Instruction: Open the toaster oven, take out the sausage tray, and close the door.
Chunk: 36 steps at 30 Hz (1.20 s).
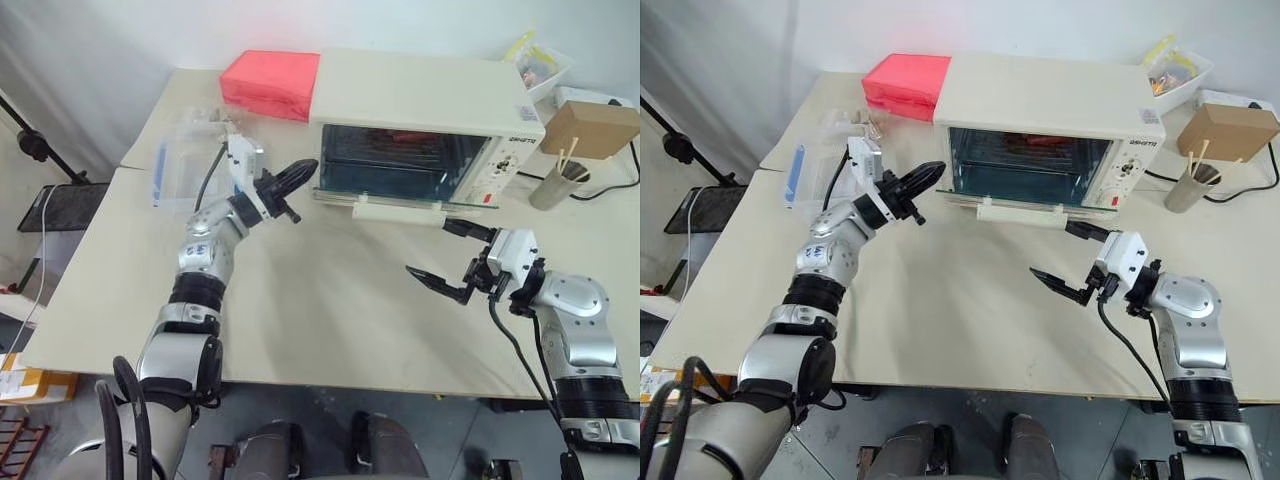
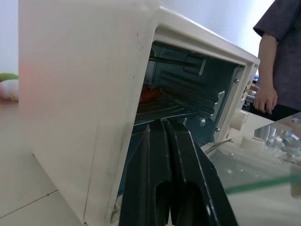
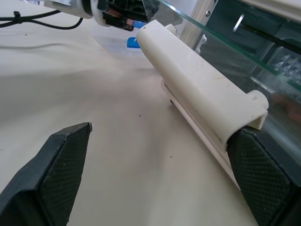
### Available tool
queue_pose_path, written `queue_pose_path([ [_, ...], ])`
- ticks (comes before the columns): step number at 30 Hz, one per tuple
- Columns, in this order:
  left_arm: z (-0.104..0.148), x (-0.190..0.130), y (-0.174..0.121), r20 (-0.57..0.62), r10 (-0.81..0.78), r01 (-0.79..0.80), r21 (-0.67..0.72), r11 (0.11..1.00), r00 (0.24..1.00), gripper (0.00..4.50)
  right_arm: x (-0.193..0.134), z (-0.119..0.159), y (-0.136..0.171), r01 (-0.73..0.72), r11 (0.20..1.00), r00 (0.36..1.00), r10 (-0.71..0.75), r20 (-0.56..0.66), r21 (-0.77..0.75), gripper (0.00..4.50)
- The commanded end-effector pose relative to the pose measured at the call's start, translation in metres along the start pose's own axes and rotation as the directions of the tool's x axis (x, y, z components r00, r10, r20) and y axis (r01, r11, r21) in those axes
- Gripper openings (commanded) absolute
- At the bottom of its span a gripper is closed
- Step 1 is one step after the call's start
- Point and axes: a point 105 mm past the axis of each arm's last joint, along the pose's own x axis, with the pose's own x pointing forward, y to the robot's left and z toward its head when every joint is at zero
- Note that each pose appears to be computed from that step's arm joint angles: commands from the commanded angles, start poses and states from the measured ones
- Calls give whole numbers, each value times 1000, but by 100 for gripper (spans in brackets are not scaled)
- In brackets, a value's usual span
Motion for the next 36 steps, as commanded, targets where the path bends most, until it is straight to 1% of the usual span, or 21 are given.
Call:
queue_pose_path([
  [1, -3, 13, -12, 9, -54, 54, 20, 998, 998, 4, -8, 11, -2, 22, 997, 1000, -21, 7, -79, 450],
  [3, -11, 16, -20, -1, -90, 90, 9, 996, 996, 4, -16, 7, -1, 54, 995, 998, -56, -13, -87, 450],
  [8, -23, 14, -33, -59, -193, 196, 66, 978, 979, 4, -40, 0, 3, 169, 982, 983, -175, -56, -88, 450],
  [11, -33, 9, -41, -118, -254, 266, 98, 959, 960, 4, -64, -8, 16, 228, 971, 964, -236, -123, -78, 450],
  [14, -39, 5, -42, -137, -262, 277, 104, 955, 955, 4, -95, -19, 31, 295, 954, 926, -300, -231, -59, 450],
  [16, -47, 0, -44, -184, -274, 299, 127, 946, 944, 4, -119, -20, 23, 409, 910, 869, -413, -274, -72, 450],
  [17, -51, -3, -45, -208, -279, 310, 136, 941, 938, 4, -126, -16, 15, 456, 886, 844, -459, -278, -81, 450],
  [18, -54, -5, -46, -217, -283, 315, 130, 940, 934, 4, -130, -12, 7, 489, 867, 823, -496, -278, -98, 450],
  [19, -55, -7, -45, -219, -279, 311, 125, 942, 935, 4, -130, -7, 1, 502, 858, 815, -511, -273, -107, 450],
  [22, -58, -11, -42, -219, -254, 284, 117, 952, 942, 4, -123, 3, -12, 492, 859, 816, -513, -267, -145, 450],
  [24, -62, -17, -39, -228, -230, 263, 123, 957, 946, 4, -104, 9, -18, 437, 884, 845, -467, -260, -167, 450],
  [26, -76, -30, -44, -282, -240, 285, 132, 949, 929, 4, -65, 15, -28, 357, 914, 885, -397, -245, -191, 450],
  [28, -82, -36, -47, -297, -237, 283, 123, 951, 925, 4, -36, 17, -33, 303, 928, 905, -352, -238, -219, 450],
  [29, -84, -39, -49, -301, -238, 283, 117, 952, 924, 4, -24, 14, -35, 296, 927, 904, -350, -247, -229, 450],
  [30, -84, -41, -49, -287, -221, 262, 113, 958, 932, 22, -11, 11, -39, 300, 922, 894, -361, -264, -246, 450],
  [32, -83, -45, -51, -267, -204, 236, 91, 968, 942, 66, 12, 9, -45, 297, 914, 893, -369, -259, -276, 450],
  [34, -79, -50, -53, -237, -181, 202, 66, 977, 954, 123, 31, 9, -51, 286, 904, 897, -369, -241, -319, 450],
  [36, -73, -57, -55, -208, -161, 174, 50, 983, 965, 185, 48, 9, -60, 287, 875, 895, -390, -216, -390, 450],
])
